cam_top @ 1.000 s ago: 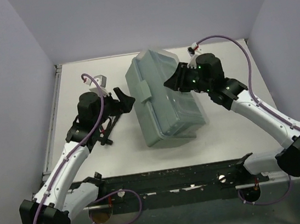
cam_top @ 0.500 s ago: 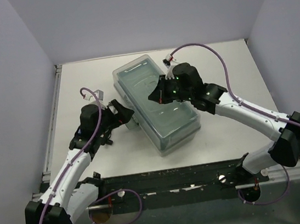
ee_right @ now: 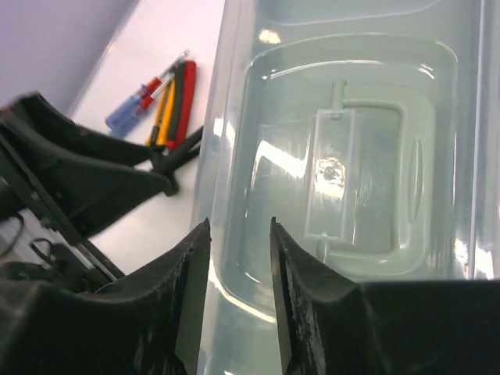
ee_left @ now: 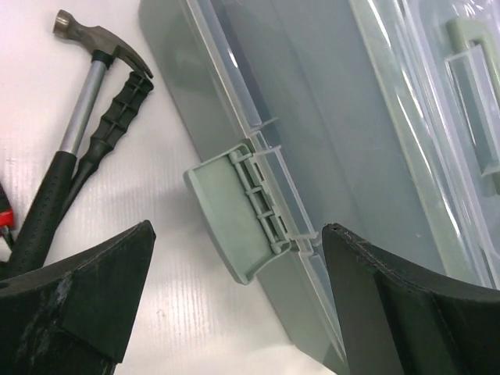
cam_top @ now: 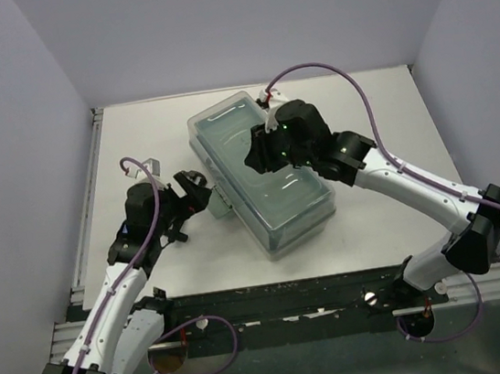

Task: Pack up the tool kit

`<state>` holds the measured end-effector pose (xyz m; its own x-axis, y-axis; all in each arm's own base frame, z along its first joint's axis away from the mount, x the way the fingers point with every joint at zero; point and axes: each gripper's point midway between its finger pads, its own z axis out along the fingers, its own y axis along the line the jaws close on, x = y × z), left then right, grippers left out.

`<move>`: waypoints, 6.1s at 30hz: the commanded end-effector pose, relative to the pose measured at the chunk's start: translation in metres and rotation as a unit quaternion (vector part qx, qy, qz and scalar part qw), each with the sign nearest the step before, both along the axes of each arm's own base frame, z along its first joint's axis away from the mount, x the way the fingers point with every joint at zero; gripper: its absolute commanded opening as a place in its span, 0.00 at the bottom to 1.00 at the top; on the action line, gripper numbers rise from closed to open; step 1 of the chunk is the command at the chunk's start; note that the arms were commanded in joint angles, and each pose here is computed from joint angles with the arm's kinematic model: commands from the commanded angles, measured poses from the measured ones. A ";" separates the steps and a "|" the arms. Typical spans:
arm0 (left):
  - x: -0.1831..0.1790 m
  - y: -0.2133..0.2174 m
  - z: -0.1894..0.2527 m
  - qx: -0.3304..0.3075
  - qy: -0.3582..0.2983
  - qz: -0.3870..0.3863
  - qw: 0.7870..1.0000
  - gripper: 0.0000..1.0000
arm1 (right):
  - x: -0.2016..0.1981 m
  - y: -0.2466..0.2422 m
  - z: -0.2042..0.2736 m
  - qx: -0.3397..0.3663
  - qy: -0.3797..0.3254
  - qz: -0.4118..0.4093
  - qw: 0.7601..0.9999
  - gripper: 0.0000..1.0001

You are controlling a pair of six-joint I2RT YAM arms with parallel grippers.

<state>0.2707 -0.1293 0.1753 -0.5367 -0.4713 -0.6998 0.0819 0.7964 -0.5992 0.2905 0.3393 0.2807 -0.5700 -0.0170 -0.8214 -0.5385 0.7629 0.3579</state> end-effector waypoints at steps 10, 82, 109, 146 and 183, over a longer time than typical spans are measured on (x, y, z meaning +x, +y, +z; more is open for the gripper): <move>0.013 0.037 0.077 0.050 -0.011 -0.041 0.998 0.99 | -0.014 0.021 -0.038 -0.217 -0.044 0.076 0.972 0.74; 0.004 0.012 -0.007 0.003 0.042 -0.058 0.997 0.90 | 0.039 -0.032 -0.087 -0.330 0.064 0.038 0.941 0.47; 0.009 0.014 0.004 0.017 0.026 -0.058 0.998 0.88 | 0.046 -0.037 -0.027 -0.264 0.033 0.000 0.964 0.01; 0.011 -0.005 -0.050 -0.030 0.078 -0.060 0.995 0.83 | -0.025 -0.013 -0.035 -0.403 -0.056 0.012 0.914 0.95; 0.026 -0.037 -0.041 -0.049 0.054 -0.104 0.992 0.83 | 0.019 -0.027 -0.036 -0.512 -0.125 -0.008 0.850 1.00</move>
<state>0.2865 -0.1441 0.1202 -0.7034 -0.4214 -0.5724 0.0995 0.7390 -0.6663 0.3100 0.3205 0.2408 -0.3929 -0.7726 -0.4987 -0.4951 0.6347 -0.5932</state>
